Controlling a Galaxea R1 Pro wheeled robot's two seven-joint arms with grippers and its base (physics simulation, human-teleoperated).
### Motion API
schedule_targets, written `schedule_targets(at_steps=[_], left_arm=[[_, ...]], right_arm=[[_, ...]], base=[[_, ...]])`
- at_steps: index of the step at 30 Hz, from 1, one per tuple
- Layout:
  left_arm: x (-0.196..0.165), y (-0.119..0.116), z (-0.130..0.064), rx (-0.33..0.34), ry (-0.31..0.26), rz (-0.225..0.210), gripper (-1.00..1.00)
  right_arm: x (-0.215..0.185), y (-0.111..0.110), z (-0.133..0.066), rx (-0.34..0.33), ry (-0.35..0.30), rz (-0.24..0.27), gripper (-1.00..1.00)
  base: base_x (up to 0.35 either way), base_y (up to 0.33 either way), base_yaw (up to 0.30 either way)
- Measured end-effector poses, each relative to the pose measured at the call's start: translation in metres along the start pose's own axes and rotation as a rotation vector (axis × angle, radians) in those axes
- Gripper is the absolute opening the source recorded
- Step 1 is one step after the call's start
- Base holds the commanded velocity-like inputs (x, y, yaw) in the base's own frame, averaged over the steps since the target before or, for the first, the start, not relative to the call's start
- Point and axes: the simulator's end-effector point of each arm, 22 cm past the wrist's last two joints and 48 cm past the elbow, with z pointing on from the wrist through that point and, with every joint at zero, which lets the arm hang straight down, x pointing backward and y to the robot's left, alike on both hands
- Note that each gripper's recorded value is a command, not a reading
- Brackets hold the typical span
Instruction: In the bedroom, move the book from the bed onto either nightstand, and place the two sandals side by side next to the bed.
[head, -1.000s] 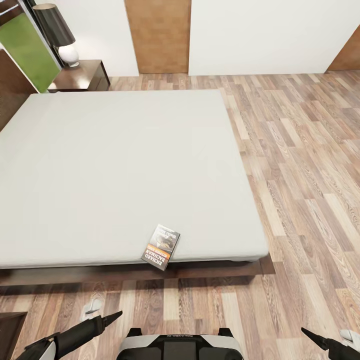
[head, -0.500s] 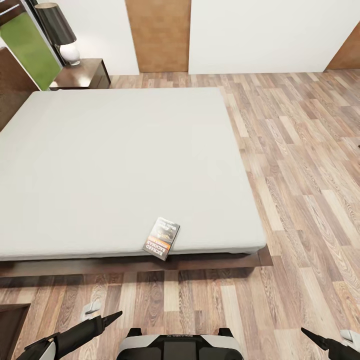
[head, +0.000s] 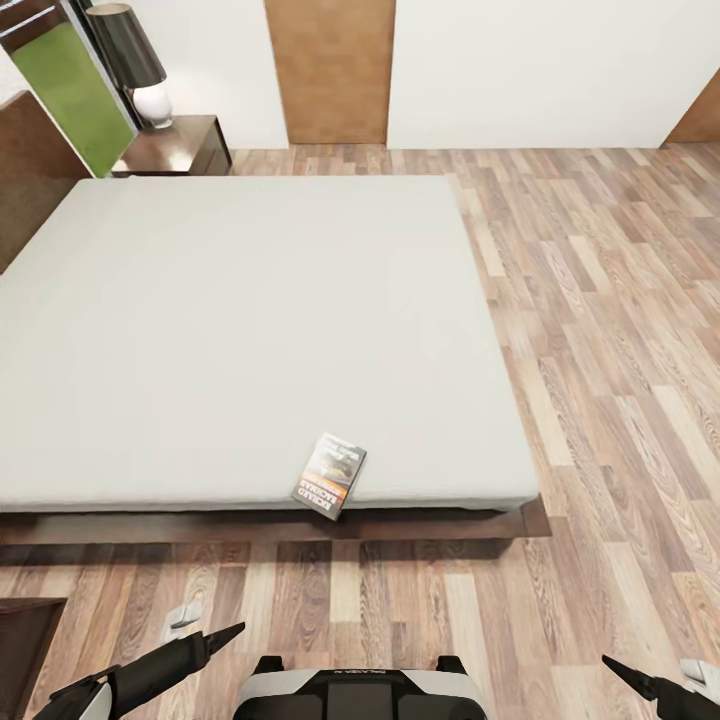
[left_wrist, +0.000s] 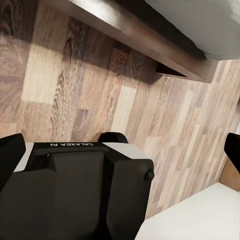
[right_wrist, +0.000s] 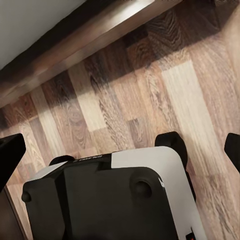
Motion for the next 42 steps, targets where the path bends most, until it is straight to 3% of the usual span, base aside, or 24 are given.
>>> schedule_targets(at_steps=[18,42], left_arm=[[0.0011,-0.0016,0.0016,0.003,0.0,-0.001,1.0],[0.0045,-0.0023,0.0027,0.005,0.005,-0.007,1.0]], right_arm=[[-0.0001,0.0,0.0,0.0,0.0,0.0,1.0],[0.0001,-0.0001,-0.0001,0.0,0.001,0.0,1.0]], base=[[0.0,0.0,0.252],[0.0,0.0,0.014]])
